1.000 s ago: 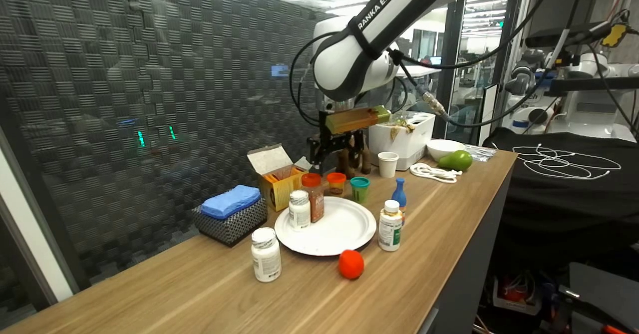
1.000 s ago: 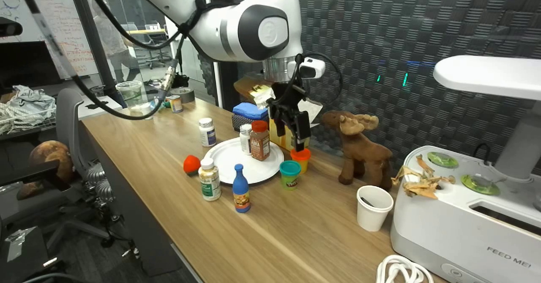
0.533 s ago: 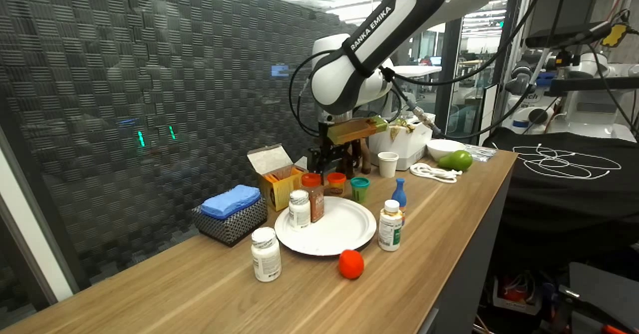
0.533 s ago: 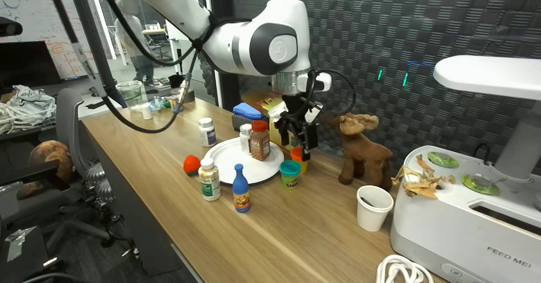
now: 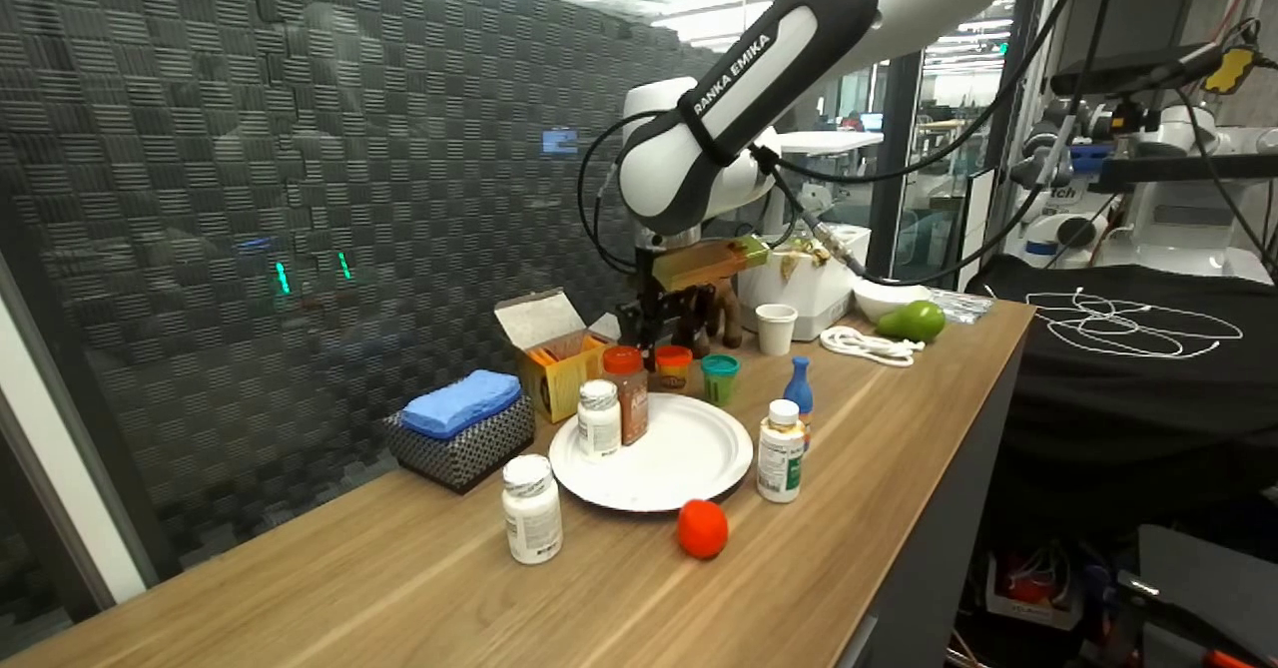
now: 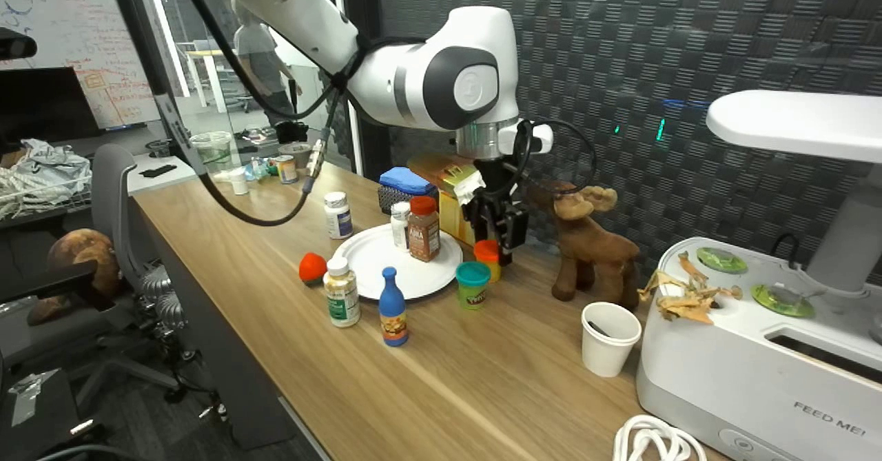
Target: Place the bottles and orange plush toy on the white plate
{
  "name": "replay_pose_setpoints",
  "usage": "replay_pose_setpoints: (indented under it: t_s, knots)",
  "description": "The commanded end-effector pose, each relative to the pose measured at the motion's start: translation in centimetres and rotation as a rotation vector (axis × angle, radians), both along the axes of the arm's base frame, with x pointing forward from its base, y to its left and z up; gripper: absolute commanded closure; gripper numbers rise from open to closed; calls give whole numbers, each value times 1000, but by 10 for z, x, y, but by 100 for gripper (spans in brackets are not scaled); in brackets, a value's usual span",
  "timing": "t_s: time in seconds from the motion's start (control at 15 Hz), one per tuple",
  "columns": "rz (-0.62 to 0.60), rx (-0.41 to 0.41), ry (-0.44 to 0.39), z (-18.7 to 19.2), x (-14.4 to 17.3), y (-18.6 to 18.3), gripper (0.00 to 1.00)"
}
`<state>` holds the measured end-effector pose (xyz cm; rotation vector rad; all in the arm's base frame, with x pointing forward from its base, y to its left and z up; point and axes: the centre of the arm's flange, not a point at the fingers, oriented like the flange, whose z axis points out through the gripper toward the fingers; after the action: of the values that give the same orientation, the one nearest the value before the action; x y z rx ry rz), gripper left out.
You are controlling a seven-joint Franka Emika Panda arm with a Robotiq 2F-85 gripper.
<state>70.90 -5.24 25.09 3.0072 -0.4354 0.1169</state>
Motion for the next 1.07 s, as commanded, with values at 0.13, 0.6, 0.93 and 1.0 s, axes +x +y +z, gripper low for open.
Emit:
replay_pose_setpoints:
  t_s: [0.13, 0.6, 0.93, 1.0]
  knots:
    - [16, -60, -48, 50, 6, 10, 72]
    - [110, -73, -120, 116, -18, 59, 72]
    - [230, -87, -127, 142, -60, 86, 72]
    - [229, -76, -128, 145, -69, 87, 72]
